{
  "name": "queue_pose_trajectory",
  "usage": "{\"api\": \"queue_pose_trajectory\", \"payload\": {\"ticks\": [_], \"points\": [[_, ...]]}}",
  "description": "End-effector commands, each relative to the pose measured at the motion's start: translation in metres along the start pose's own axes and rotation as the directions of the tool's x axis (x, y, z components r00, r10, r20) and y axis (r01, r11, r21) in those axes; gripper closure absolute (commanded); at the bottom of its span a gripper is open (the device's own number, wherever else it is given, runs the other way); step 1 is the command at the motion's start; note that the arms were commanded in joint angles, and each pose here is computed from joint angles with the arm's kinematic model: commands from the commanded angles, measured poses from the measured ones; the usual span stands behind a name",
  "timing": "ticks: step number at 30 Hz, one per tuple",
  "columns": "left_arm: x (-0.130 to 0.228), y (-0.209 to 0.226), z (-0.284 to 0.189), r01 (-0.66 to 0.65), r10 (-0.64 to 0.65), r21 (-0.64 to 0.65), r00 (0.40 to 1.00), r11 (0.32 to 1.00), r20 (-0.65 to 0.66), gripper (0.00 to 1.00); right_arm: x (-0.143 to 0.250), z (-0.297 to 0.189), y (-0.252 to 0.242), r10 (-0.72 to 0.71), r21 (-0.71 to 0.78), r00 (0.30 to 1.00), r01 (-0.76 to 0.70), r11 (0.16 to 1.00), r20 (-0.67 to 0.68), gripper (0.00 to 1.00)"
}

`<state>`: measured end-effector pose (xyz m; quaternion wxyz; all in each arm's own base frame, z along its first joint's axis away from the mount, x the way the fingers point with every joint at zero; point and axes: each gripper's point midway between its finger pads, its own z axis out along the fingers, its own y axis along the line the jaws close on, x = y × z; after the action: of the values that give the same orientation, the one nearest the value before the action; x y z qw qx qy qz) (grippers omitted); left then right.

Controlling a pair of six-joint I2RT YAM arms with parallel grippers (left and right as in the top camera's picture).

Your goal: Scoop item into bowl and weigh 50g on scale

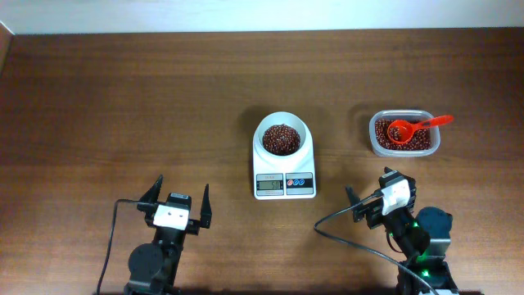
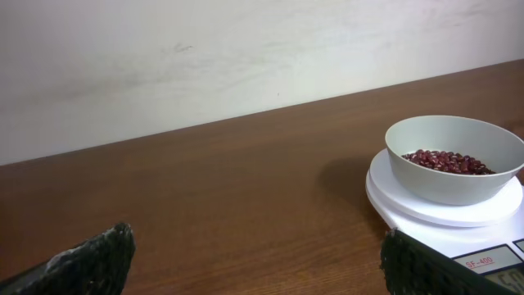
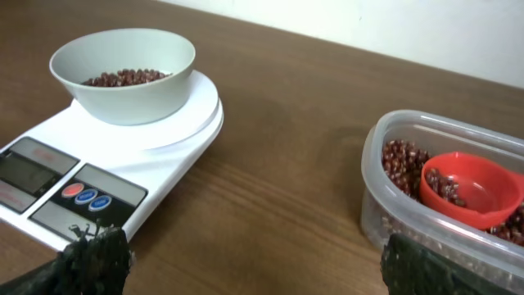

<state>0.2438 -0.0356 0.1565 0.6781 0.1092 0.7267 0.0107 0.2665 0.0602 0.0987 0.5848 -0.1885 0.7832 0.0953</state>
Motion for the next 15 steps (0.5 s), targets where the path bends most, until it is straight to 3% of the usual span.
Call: {"api": "queue_pose_trajectory", "payload": {"ticks": [1, 6, 13, 15], "points": [[0.000, 0.002, 0.000, -0.012, 0.012, -0.008, 1.000, 1.000, 0.000, 0.01, -0.001, -0.005, 0.005, 0.002, -0.008, 1.000, -0.001, 1.000, 0.006, 0.01], [0.000, 0.002, 0.000, -0.012, 0.012, -0.008, 1.000, 1.000, 0.000, 0.01, -0.005, -0.023, 0.012, -0.008, -0.004, 1.000, 0.008, 1.000, 0.027, 0.01], [0.000, 0.002, 0.000, -0.012, 0.012, -0.008, 1.000, 1.000, 0.000, 0.01, -0.047, -0.043, 0.010, -0.084, 0.049, 0.973, 0.075, 0.996, 0.215, 0.01], [0.000, 0.002, 0.000, -0.012, 0.012, -0.008, 1.000, 1.000, 0.000, 0.01, -0.053, -0.047, -0.002, -0.029, 0.109, 0.970, 0.002, 0.994, 0.243, 0.01]]}}
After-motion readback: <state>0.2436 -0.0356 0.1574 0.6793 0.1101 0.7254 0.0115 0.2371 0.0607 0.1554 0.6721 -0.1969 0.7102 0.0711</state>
